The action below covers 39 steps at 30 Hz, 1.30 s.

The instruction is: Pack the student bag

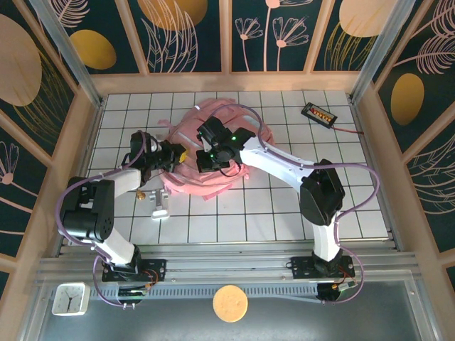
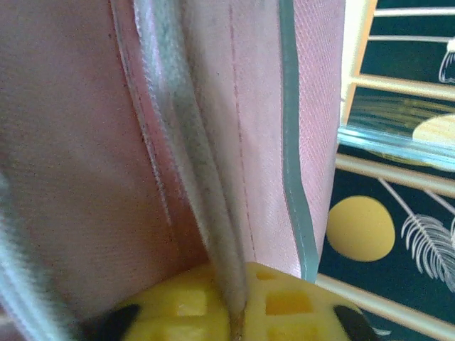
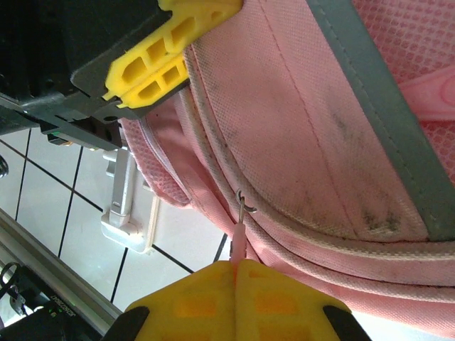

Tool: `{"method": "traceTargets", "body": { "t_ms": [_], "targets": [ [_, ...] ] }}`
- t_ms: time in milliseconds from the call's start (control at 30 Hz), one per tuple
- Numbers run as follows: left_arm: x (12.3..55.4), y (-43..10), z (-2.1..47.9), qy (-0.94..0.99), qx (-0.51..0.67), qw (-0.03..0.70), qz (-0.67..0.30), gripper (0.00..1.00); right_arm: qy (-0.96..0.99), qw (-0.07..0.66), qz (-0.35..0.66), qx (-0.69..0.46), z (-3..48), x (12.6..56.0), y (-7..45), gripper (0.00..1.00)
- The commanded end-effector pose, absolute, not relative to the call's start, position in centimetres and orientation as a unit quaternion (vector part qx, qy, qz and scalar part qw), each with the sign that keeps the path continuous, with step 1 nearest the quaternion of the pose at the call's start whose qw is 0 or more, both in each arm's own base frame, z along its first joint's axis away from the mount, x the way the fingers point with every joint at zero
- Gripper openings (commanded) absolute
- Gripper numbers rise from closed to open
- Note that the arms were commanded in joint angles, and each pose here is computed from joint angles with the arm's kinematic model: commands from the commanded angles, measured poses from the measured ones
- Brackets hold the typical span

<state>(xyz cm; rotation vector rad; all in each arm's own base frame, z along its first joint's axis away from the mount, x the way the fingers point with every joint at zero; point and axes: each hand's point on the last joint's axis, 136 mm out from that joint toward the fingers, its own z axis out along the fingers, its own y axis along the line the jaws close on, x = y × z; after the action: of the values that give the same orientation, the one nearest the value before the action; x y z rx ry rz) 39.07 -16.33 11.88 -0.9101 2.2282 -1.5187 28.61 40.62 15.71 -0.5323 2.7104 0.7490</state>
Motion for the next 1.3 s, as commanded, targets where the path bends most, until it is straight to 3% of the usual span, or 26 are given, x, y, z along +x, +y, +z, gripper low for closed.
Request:
{"method": "traceTargets", "body": {
  "t_ms": [0, 1267],
  "targets": [
    [38.9, -17.1, 13.4, 0.761, -0.304, 0.147, -0.553, 0.00, 0.925, 0.150, 0.288, -0.198, 18.2, 27.1, 41.5, 0.00],
    [38.3, -17.2, 14.9, 0.761, -0.290, 0.152, -0.560, 0.00, 0.937, 0.163, 0.243, -0.190, 16.7, 26.7, 38.6, 0.00]
  ]
}}
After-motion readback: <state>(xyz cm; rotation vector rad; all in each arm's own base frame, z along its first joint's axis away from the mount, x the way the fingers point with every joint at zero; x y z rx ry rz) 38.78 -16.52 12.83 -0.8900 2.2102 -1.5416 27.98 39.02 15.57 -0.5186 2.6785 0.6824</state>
